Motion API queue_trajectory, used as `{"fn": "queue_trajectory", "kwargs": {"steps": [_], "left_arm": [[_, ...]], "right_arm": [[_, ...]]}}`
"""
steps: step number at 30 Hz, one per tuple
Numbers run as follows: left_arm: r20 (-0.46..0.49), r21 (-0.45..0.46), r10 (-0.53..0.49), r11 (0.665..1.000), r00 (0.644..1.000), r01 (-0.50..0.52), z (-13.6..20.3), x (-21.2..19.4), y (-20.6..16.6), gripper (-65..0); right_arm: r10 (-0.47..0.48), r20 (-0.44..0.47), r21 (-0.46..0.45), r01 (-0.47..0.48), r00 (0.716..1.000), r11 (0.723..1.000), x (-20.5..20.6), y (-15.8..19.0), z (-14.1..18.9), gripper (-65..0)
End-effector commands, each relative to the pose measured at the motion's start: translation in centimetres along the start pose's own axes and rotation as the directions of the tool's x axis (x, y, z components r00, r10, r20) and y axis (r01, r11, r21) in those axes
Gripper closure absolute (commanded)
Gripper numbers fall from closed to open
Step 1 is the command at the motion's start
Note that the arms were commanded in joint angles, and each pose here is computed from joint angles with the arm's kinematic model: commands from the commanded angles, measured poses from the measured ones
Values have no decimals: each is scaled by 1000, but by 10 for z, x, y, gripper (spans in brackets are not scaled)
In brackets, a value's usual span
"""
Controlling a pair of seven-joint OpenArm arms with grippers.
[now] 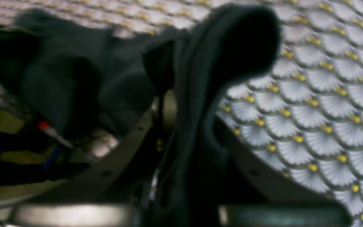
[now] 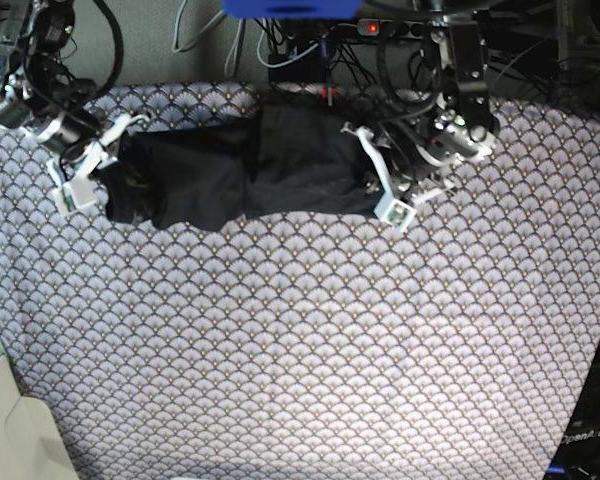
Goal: Fold the T-shirt properly
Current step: 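Press the folded bundle together with both grippers, then lift the strip end with the right gripper and fold it toward the left gripper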
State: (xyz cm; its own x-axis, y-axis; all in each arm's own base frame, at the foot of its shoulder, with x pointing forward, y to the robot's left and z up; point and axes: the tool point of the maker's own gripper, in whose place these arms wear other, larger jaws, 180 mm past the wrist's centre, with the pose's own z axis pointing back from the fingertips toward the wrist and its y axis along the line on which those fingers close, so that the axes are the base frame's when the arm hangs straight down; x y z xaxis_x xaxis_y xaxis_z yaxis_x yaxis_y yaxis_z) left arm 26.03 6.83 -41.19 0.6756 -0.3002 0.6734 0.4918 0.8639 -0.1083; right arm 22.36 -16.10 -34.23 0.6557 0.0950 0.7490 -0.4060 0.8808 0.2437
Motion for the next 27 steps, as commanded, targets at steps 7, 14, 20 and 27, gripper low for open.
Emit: {"fn": "queue_trajectory", "kwargs": {"steps": [7,14,20,27], "left_arm": [[80,135,73,987,994,-84,20,15,56,0],[63,270,175,945,983,-186,47,-8,108,0],[56,301,175,936,983,-184,55,-12,121,0],[66,312,167,933,984,-179,60,-9,123,0]], "right_arm": [[4,21,84,-6,1000,996,6,29,-11,0],[11,22,135,-14,1000,991,13,47,-24,0],[11,27,136,-15,1000,991,15,47,-24,0],[45,51,132,-52,998,990,28,48,-23,-1]]}}
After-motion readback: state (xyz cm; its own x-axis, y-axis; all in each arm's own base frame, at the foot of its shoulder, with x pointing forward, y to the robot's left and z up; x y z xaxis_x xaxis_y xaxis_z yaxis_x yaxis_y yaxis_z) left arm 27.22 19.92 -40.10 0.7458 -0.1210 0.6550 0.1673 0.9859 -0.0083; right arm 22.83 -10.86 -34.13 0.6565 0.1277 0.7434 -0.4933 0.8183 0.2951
